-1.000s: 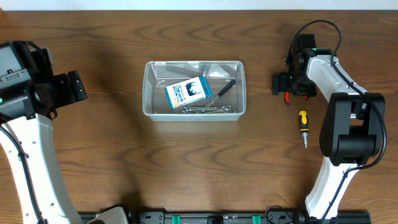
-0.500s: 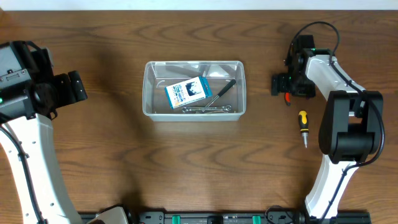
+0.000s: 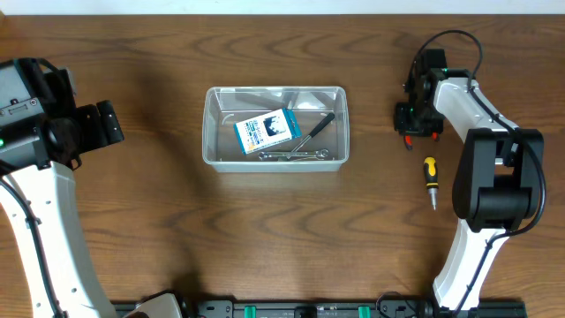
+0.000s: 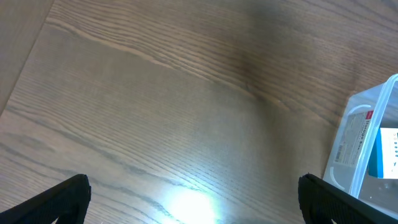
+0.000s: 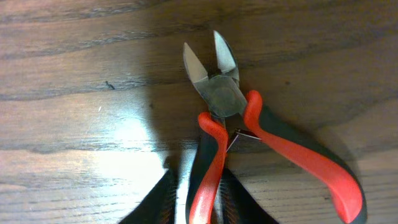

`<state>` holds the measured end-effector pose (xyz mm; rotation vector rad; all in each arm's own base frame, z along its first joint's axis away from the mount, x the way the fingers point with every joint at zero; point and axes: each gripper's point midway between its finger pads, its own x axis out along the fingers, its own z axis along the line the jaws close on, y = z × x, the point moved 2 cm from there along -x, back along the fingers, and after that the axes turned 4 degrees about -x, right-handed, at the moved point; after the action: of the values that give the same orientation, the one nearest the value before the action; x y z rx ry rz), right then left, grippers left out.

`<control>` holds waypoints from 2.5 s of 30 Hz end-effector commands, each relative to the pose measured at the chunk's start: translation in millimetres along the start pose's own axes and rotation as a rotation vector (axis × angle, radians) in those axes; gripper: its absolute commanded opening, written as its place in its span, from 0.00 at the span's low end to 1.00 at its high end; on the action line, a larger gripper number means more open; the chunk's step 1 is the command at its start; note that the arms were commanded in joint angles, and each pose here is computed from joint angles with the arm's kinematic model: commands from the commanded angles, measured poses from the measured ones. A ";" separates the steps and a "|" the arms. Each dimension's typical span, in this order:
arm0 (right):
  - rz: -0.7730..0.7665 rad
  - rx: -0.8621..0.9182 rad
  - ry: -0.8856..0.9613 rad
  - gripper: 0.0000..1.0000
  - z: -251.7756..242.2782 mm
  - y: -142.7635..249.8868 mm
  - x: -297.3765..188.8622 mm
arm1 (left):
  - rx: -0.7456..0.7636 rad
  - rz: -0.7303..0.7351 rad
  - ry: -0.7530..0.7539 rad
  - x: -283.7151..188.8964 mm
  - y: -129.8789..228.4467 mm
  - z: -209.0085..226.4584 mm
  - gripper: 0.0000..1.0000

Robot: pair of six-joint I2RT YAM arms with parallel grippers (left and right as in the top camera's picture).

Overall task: Pack container
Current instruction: 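Lower and close the right gripper on the pliers handles, then carry the pliers with the right gripper into the container and release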

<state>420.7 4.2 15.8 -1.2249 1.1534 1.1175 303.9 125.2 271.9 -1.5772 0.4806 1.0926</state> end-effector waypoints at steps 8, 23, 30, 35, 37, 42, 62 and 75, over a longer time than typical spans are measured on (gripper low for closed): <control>0.088 -0.008 -0.001 0.03 4.5 17.2 29.8 | -0.015 0.016 -0.001 3.2 3.8 1.0 0.98; -0.007 -0.049 -0.011 0.01 18.0 -16.8 -30.3 | -0.015 0.015 -0.001 3.2 3.7 1.0 0.98; -0.330 -0.351 -0.036 0.01 87.8 -64.2 -166.5 | -0.015 0.015 -0.001 3.2 3.7 1.0 0.98; -0.405 -0.805 -0.042 0.01 176.8 -40.6 -200.2 | -0.015 0.015 -0.001 3.2 3.7 1.0 0.98; -0.377 -0.995 -0.038 0.01 204.2 -22.8 -193.2 | -0.015 0.015 -0.001 3.2 3.7 1.0 0.98; -0.279 -1.406 -0.038 0.01 256.8 21.9 -156.5 | -0.015 0.015 -0.001 3.2 3.7 1.0 0.98; -0.107 -1.418 -0.107 0.52 274.7 41.8 -62.1 | -0.015 0.016 -0.001 3.2 3.8 1.0 0.98; -0.514 -0.844 0.151 0.99 185.0 -30.9 -239.7 | -0.015 0.015 -0.001 3.2 3.6 1.0 0.98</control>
<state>416.2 242.8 155.0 -2.1925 0.2680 1.5642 304.1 124.8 271.8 -1.5791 0.4827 1.0904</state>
